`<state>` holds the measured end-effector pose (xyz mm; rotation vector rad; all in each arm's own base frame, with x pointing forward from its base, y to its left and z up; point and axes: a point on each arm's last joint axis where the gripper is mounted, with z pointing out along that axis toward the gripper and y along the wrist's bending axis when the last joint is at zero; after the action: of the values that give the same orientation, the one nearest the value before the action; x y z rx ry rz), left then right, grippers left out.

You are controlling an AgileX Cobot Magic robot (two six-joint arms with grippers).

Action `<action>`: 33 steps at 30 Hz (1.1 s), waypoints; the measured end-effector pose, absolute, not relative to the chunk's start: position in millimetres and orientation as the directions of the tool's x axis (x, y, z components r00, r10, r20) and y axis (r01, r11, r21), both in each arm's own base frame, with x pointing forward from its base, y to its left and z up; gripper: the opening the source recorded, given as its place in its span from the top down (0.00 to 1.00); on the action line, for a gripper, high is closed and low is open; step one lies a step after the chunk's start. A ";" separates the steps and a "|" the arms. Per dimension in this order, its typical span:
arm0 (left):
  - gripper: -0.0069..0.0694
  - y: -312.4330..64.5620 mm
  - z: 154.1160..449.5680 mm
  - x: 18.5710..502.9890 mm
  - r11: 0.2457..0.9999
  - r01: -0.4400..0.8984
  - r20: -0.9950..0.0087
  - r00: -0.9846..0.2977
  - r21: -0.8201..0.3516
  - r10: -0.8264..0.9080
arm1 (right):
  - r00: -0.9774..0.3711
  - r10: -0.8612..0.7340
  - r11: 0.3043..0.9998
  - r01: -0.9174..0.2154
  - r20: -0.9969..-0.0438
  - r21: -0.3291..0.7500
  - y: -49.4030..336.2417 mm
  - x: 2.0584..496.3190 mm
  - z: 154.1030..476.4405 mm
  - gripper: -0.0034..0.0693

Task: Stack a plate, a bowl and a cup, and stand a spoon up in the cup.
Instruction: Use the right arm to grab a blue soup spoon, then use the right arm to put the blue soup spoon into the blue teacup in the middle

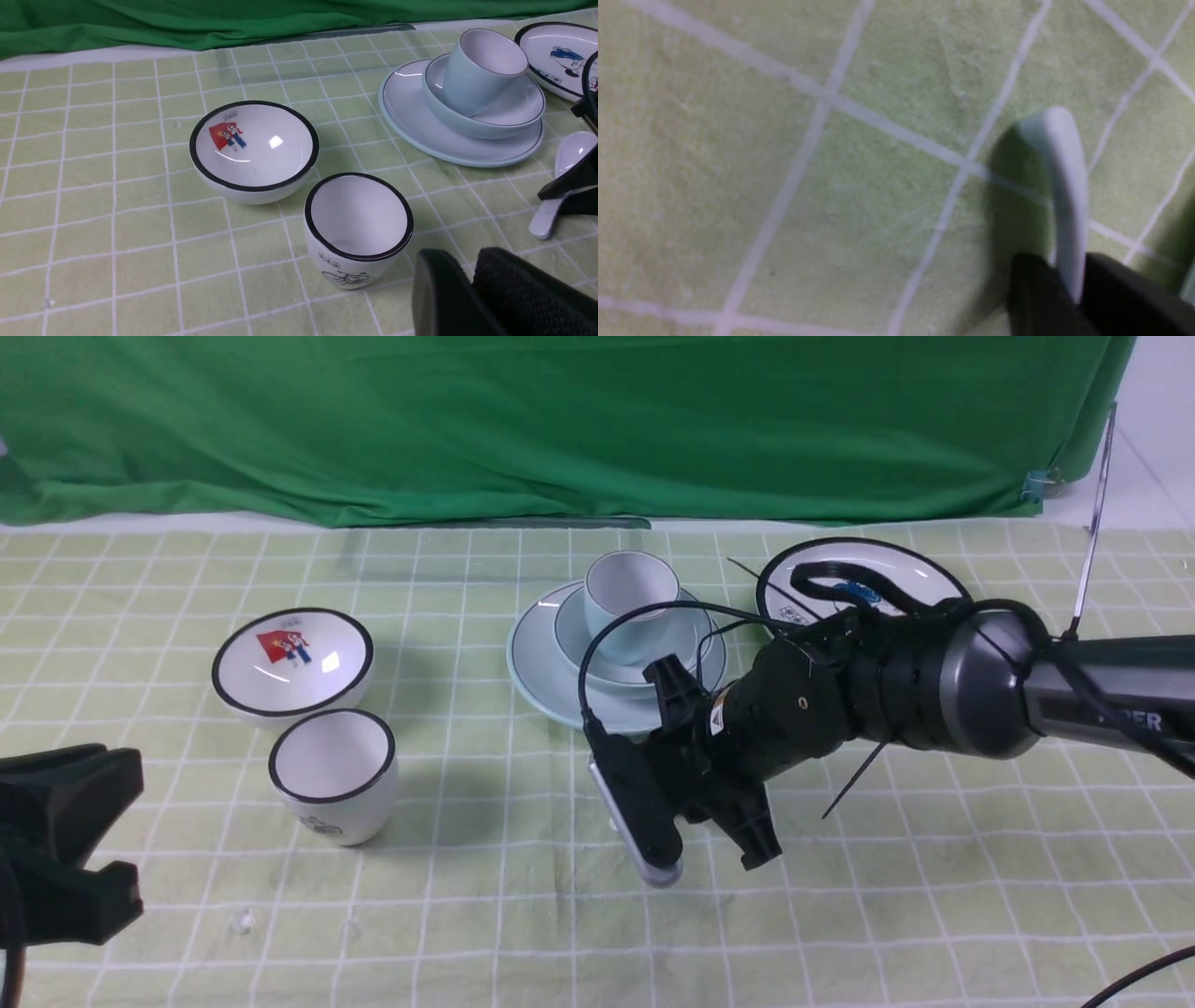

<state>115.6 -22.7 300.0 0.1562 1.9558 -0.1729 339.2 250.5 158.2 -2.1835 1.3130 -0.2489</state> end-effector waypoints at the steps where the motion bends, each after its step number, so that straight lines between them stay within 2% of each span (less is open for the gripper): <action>1: 0.83 -22.7 300.0 115.6 0.981 0.190 -0.925 -0.380 -0.048 0.028 | 0.475 -0.867 -0.324 -0.765 -0.148 -0.556 250.7 339.0 158.7 0.84; 3: 0.83 -22.7 300.0 115.6 0.981 0.190 -0.925 -0.380 -0.048 0.028 | 0.405 -0.890 -0.237 -0.802 -0.208 -0.549 251.5 336.7 165.3 0.85; 6: 0.83 -22.7 300.0 115.6 0.981 0.190 -0.925 -0.380 -0.048 0.028 | 0.260 -0.897 -0.022 -0.834 -0.358 -0.552 252.7 333.9 190.0 0.85; 7: 0.83 -22.7 300.0 115.6 0.981 0.190 -0.925 -0.380 -0.048 0.028 | 0.181 -0.863 0.134 -0.818 -0.471 -0.559 253.6 334.1 211.0 0.85; 10: 0.83 -22.6 300.5 115.8 0.981 0.190 -0.927 -0.375 -0.048 0.027 | 0.064 -0.738 0.419 -0.736 -0.672 -0.531 253.7 340.7 240.3 0.85; 11: 0.83 -22.6 300.9 116.0 0.981 0.189 -0.929 -0.370 -0.048 0.026 | 0.024 -0.639 0.567 -0.662 -0.769 -0.491 252.2 346.5 253.2 0.85; 14: 0.83 -22.5 302.0 116.4 0.981 0.188 -0.933 -0.358 -0.047 0.024 | 0.010 -0.400 0.791 -0.502 -0.916 -0.351 249.8 360.7 271.9 0.85; 17: 0.83 -22.5 302.2 116.5 0.981 0.188 -0.934 -0.356 -0.047 0.023 | -0.003 -0.278 0.851 -0.465 -0.961 -0.245 256.2 373.4 273.0 0.85; 23: 0.83 -22.6 301.7 116.7 0.981 0.187 -0.935 -0.353 -0.051 0.019 | -0.034 -0.254 0.858 -0.469 -0.966 -0.209 271.6 394.0 252.4 0.85; 27: 0.83 -22.7 299.5 116.6 0.981 0.187 -0.933 -0.360 -0.053 0.018 | -0.062 -0.270 0.852 -0.480 -0.961 -0.208 275.7 398.5 238.5 0.74; 30: 0.83 -22.7 299.5 116.6 0.981 0.187 -0.933 -0.360 -0.053 0.018 | -0.065 -0.270 0.852 -0.480 -0.961 -0.207 275.5 399.0 237.4 0.62; 33: 0.83 -22.6 299.6 116.6 0.981 0.187 -0.933 -0.359 -0.053 0.018 | -0.044 -0.294 0.842 -0.486 -0.955 -0.237 273.0 396.8 247.5 0.58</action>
<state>116.6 -22.6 299.6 0.1465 1.9331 -0.1769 396.8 273.0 247.5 -0.6196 1.6421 0.1722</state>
